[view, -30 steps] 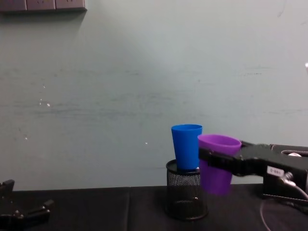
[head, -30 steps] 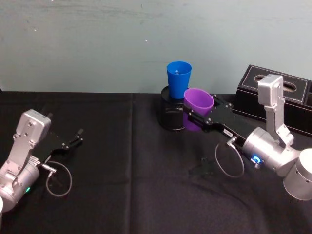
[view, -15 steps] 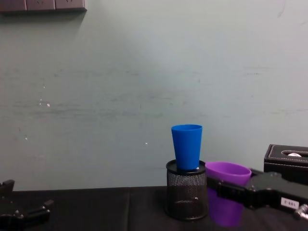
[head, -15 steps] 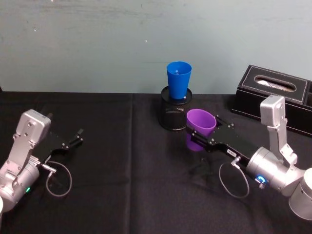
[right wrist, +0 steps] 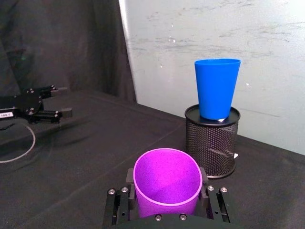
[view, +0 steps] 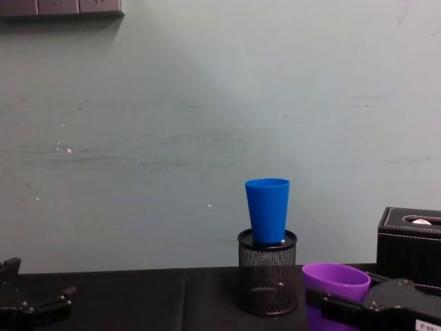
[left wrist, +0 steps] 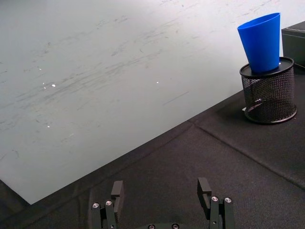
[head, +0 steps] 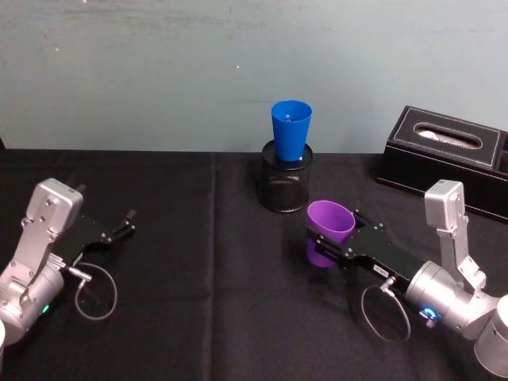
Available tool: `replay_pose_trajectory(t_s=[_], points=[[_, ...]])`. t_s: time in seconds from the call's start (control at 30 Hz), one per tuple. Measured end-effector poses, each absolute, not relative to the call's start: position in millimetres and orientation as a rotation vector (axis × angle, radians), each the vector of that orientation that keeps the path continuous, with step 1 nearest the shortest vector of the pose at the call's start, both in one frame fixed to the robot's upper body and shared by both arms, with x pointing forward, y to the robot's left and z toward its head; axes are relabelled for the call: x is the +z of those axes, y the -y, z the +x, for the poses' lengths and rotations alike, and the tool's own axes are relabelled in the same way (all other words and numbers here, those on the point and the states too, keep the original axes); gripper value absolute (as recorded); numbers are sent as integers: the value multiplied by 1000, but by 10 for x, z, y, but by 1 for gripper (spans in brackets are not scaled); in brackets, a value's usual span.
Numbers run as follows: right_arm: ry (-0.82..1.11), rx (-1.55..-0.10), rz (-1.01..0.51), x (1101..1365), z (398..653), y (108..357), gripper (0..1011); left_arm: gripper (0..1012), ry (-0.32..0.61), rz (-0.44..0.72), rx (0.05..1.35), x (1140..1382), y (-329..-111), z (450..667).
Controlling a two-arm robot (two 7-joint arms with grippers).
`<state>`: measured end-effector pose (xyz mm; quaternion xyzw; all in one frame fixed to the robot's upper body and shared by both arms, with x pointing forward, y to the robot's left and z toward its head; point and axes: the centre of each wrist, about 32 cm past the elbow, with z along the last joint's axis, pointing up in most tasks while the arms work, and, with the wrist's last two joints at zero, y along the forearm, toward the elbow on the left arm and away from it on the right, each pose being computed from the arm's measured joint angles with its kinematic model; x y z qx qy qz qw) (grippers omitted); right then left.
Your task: Pick up one cup with a gripper and tap it against the other cup.
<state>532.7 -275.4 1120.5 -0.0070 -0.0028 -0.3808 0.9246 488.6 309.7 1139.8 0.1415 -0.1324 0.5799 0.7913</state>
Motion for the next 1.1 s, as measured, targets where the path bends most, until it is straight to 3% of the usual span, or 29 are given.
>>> replay_pose_trajectory(t_s=[1.1], points=[[7,-754,-38,11014,5299,2774,734,1011,285,304,1248,11398,-3096,4886]])
